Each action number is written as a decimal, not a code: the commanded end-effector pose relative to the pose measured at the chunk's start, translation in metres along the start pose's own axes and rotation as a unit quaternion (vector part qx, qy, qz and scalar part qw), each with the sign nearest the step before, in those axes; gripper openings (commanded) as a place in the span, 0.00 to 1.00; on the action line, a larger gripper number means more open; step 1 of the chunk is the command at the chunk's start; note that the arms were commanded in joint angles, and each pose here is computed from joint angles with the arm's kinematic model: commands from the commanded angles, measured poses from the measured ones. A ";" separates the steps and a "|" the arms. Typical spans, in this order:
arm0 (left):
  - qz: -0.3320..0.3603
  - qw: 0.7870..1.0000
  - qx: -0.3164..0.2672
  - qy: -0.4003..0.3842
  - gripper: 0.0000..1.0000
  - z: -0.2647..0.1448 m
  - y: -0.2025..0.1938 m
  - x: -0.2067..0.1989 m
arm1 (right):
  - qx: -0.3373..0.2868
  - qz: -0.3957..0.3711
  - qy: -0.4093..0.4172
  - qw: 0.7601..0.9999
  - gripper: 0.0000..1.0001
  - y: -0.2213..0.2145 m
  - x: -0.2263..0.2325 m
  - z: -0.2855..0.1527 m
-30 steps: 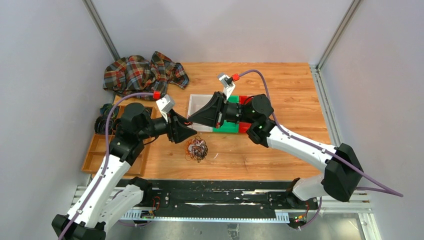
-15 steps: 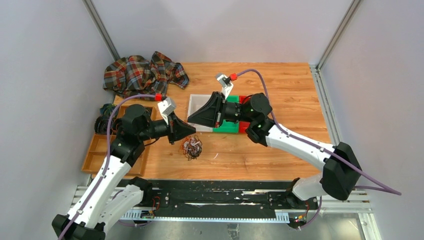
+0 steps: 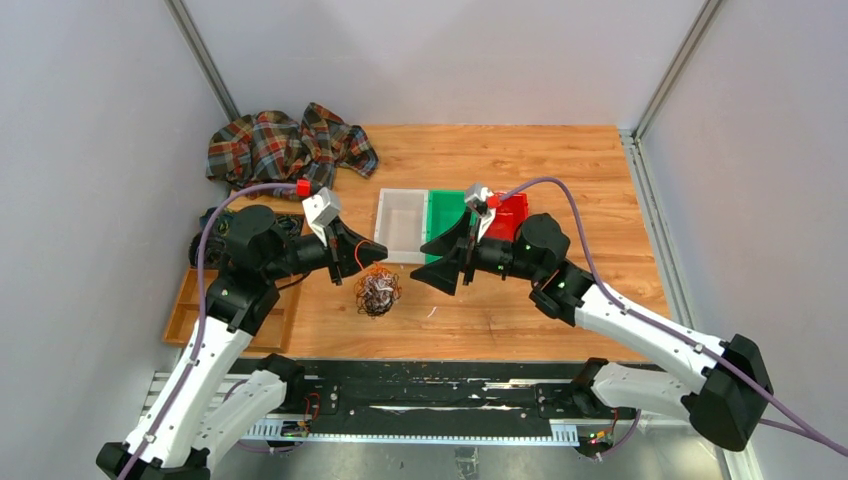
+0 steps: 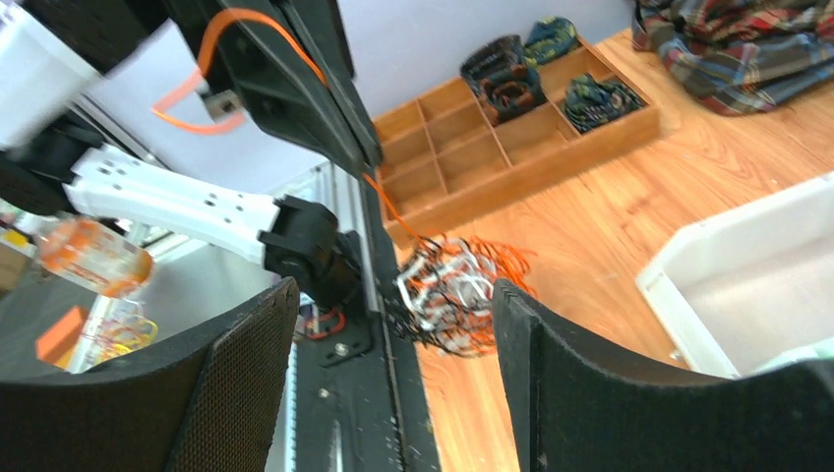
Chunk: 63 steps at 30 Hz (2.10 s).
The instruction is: Untangle the cables
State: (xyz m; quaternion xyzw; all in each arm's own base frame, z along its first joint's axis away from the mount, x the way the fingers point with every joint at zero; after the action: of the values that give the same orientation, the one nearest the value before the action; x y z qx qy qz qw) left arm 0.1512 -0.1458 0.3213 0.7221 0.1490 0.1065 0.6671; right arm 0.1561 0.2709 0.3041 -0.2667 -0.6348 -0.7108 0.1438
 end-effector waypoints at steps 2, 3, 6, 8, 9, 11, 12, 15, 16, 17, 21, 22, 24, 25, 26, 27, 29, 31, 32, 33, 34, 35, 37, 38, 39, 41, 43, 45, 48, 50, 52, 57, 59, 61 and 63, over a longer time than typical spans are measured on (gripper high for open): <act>0.001 1.000 -0.017 -0.021 0.01 -0.002 0.021 -0.008 | 0.001 -0.075 -0.007 0.997 0.72 -0.004 -0.010 0.008; -0.002 1.000 -0.017 -0.022 0.01 -0.002 0.023 -0.008 | 0.004 -0.079 -0.002 0.997 0.72 -0.004 -0.009 0.014; -0.005 0.999 -0.022 -0.026 0.01 -0.002 0.030 -0.009 | -0.003 -0.093 0.016 0.996 0.72 0.002 -0.004 0.032; -0.005 0.999 -0.025 -0.029 0.01 -0.002 0.035 -0.010 | -0.005 -0.092 0.026 0.995 0.71 0.001 -0.002 0.044; -0.004 0.999 -0.026 -0.030 0.01 -0.003 0.037 -0.011 | -0.008 -0.091 0.030 0.995 0.70 0.001 -0.001 0.050; -0.006 0.999 -0.028 -0.034 0.01 -0.003 0.041 -0.012 | -0.016 -0.085 0.041 0.995 0.68 0.002 -0.001 0.060; -0.007 0.999 -0.029 -0.035 0.01 -0.004 0.043 -0.013 | -0.019 -0.083 0.047 0.995 0.66 0.001 0.000 0.065; -0.006 0.999 -0.035 -0.037 0.01 -0.006 0.049 -0.016 | -0.021 -0.070 0.043 0.996 0.62 0.000 -0.005 0.078; -0.005 0.999 -0.037 -0.039 0.01 -0.006 0.051 -0.017 | -0.022 -0.063 0.037 0.997 0.60 -0.002 -0.009 0.082; -0.004 0.998 -0.040 -0.040 0.01 -0.007 0.054 -0.018 | -0.021 -0.057 0.031 0.998 0.58 -0.005 -0.014 0.085; 0.000 0.998 -0.049 -0.043 0.01 -0.009 0.064 -0.021 | -0.016 -0.032 0.010 0.999 0.50 -0.024 -0.034 0.092; 0.002 0.998 -0.053 -0.044 0.01 -0.010 0.069 -0.022 | -0.011 -0.024 0.006 1.000 0.49 -0.032 -0.039 0.093; 0.006 0.997 -0.059 -0.045 0.01 -0.012 0.077 -0.024 | -0.001 -0.006 -0.005 1.000 0.48 -0.048 -0.050 0.093; 0.008 0.997 -0.063 -0.045 0.01 -0.012 0.081 -0.024 | 0.004 0.006 -0.009 1.000 0.48 -0.057 -0.056 0.092; 0.010 0.997 -0.066 -0.047 0.01 -0.013 0.085 -0.025 | 0.006 0.015 -0.013 1.000 0.47 -0.064 -0.060 0.091; 0.012 0.996 -0.069 -0.047 0.01 -0.014 0.089 -0.026 | 0.006 0.022 -0.014 1.000 0.47 -0.069 -0.063 0.090; 0.018 0.996 -0.075 -0.048 0.01 -0.014 0.096 -0.027 | 0.010 0.036 -0.021 0.999 0.46 -0.081 -0.069 0.087; 0.023 0.995 -0.080 -0.048 0.01 -0.015 0.102 -0.027 | 0.014 0.050 -0.030 0.998 0.46 -0.092 -0.076 0.085; 0.025 0.995 -0.083 -0.048 0.01 -0.016 0.105 -0.028 | 0.016 0.056 -0.033 0.998 0.46 -0.096 -0.078 0.083; 0.028 0.995 -0.086 -0.048 0.01 -0.017 0.108 -0.029 | 0.018 0.062 -0.036 0.997 0.46 -0.100 -0.080 0.082; 0.031 0.995 -0.088 -0.048 0.01 -0.017 0.111 -0.029 | 0.022 0.067 -0.040 0.997 0.46 -0.104 -0.082 0.081; 0.035 0.994 -0.091 -0.047 0.01 -0.018 0.114 -0.029 | 0.025 0.072 -0.044 0.996 0.46 -0.108 -0.084 0.080; 0.041 0.994 -0.095 -0.046 0.01 -0.019 0.118 -0.030 | 0.032 0.081 -0.052 0.995 0.46 -0.117 -0.088 0.076; 0.047 0.993 -0.098 -0.046 0.01 -0.020 0.122 -0.030 | 0.034 0.084 -0.056 0.994 0.46 -0.120 -0.090 0.074; 0.053 0.992 -0.102 -0.046 0.01 -0.020 0.125 -0.031 | 0.037 0.085 -0.062 0.994 0.46 -0.124 -0.093 0.073; 0.061 0.991 -0.108 -0.042 0.01 -0.021 0.133 -0.030 | 0.043 0.090 -0.072 0.992 0.49 -0.131 -0.097 0.070; 0.067 0.991 -0.113 -0.039 0.01 -0.021 0.139 -0.030 | 0.049 0.091 -0.080 0.991 0.53 -0.137 -0.099 0.069; 0.073 0.990 -0.116 -0.037 0.01 -0.021 0.144 -0.029 | 0.056 0.086 -0.090 0.991 0.55 -0.141 -0.100 0.068; 0.090 0.987 -0.126 -0.034 0.01 -0.022 0.155 -0.029 | 0.070 0.066 -0.111 0.989 0.55 -0.143 -0.100 0.066; 0.104 0.985 -0.138 -0.030 0.01 -0.023 0.168 -0.029 | 0.078 0.058 -0.122 0.988 0.54 -0.145 -0.101 0.066; 0.118 0.981 -0.154 -0.022 0.01 -0.026 0.186 -0.030 | 0.080 0.058 -0.125 0.987 0.54 -0.146 -0.102 0.066; 0.159 0.969 -0.189 -0.007 0.01 -0.034 0.224 -0.033 | 0.089 0.073 -0.134 0.984 0.51 -0.158 -0.108 0.069; 0.179 0.963 -0.202 0.002 0.00 -0.037 0.238 -0.034 | 0.097 0.080 -0.143 0.982 0.51 -0.167 -0.112 0.068; 0.199 0.955 -0.219 0.015 0.00 -0.042 0.254 -0.036 | 0.102 0.088 -0.153 0.979 0.50 -0.174 -0.116 0.067; 0.222 0.945 -0.238 0.027 0.00 -0.047 0.269 -0.037 | 0.107 0.094 -0.163 0.976 0.49 -0.181 -0.120 0.066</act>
State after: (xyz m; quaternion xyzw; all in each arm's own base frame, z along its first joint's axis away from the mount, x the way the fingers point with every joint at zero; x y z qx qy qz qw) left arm 0.1259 -0.1390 0.5625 0.5930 0.0021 0.2455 0.7669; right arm 0.1724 0.3449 0.1056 -0.4025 -0.6910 -0.5844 0.1374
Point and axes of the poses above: each gripper's point midway between its finger pads, its own z axis out along the fingers, its own x axis along the line the jaws close on, y = z × x, the point moved 7 cm from there along -z, back along the fingers, and after that the axes turned 11 degrees about z, right-handed, at the moved point
